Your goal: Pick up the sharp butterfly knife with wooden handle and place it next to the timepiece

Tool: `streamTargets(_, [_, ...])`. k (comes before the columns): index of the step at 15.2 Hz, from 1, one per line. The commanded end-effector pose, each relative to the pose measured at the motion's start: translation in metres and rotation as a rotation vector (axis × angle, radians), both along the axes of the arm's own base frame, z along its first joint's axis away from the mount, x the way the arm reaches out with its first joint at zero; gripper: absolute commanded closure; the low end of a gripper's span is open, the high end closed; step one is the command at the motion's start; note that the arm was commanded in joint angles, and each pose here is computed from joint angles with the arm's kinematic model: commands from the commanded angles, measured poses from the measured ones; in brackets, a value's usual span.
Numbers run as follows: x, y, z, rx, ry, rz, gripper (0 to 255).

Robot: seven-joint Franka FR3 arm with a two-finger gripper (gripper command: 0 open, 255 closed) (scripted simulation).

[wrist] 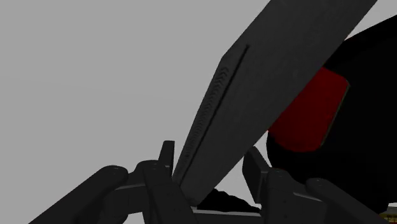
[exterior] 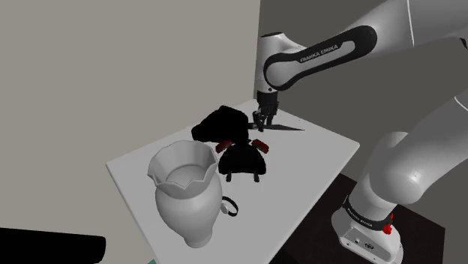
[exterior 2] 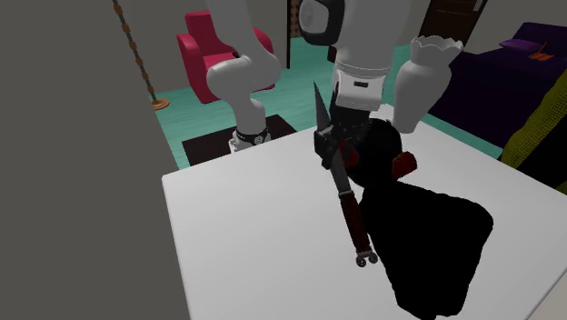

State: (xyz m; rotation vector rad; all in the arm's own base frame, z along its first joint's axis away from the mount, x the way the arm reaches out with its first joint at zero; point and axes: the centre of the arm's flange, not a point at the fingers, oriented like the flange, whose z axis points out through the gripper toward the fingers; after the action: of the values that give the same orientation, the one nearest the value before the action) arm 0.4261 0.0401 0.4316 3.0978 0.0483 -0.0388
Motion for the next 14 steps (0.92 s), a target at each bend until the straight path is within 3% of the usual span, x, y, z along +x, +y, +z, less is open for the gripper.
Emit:
streamTargets(1, [-0.004,0.027,-0.001,0.001,-0.001,0.003,255])
streamTargets(14, [-0.030,0.197,0.000,0.001,-0.001,0.003,255])
